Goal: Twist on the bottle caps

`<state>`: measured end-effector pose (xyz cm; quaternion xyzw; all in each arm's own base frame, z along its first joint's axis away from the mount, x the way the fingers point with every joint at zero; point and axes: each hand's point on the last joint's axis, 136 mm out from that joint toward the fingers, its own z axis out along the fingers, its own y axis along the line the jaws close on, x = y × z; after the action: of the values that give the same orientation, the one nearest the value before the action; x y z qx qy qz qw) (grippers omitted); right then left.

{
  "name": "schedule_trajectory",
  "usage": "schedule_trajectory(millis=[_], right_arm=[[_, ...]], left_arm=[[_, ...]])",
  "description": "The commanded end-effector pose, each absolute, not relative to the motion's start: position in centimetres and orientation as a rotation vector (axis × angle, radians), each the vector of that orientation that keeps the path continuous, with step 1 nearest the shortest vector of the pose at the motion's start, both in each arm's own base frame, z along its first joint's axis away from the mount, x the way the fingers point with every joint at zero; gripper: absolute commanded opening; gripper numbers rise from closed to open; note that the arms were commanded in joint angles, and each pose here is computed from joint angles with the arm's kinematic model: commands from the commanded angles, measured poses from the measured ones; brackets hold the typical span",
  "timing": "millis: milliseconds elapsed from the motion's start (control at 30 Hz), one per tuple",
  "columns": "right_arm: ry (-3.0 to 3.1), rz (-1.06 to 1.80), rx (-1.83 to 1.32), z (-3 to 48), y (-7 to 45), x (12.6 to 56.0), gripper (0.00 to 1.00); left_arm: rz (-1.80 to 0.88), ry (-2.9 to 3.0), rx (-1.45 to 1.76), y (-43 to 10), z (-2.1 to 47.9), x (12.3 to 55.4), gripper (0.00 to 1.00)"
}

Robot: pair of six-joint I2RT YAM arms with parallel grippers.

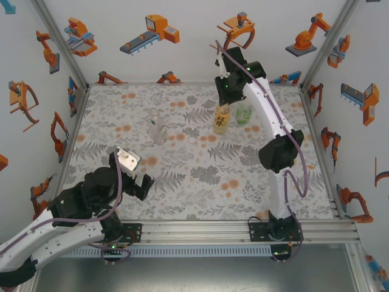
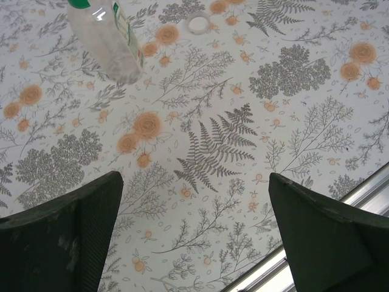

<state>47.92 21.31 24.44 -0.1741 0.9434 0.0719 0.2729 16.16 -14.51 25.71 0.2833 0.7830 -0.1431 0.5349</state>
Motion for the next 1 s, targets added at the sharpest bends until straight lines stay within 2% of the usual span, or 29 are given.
schedule_trajectory(millis=[0, 67, 133, 300, 567, 833, 967], right_arm=[[2.600, 0.183, -0.498, 22.7, 21.0, 47.4, 0.44], [2.584, 0.193, -0.506, 23.3, 21.1, 47.4, 0.55], [2.567, 0.191, -0.515, 23.8, 21.1, 47.5, 0.60], [2.516, 0.197, -0.513, 25.9, 21.1, 47.5, 0.65], [2.428, 0.244, -0.516, 30.0, 21.0, 45.4, 0.66], [2.314, 0.364, -0.575, 31.8, 22.8, 41.6, 0.65], [2.247, 0.450, -0.622, 32.0, 24.5, 39.7, 0.64]], left_arm=[[-0.345, 1.879, 0.626, -13.9, 25.9, 16.2, 0.97], [-0.352, 1.880, 0.620, -13.9, 26.0, 16.2, 0.97], [-0.370, 1.878, 0.603, -13.9, 26.3, 16.1, 0.97], [-0.405, 1.887, 0.515, -13.4, 27.0, 16.3, 0.97], [-0.447, 1.914, 0.455, -12.6, 26.4, 15.8, 0.97], [-0.477, 1.955, 0.584, -13.2, 23.6, 14.3, 0.97], [-0.523, 1.912, 0.614, -13.6, 23.9, 13.8, 0.97]])
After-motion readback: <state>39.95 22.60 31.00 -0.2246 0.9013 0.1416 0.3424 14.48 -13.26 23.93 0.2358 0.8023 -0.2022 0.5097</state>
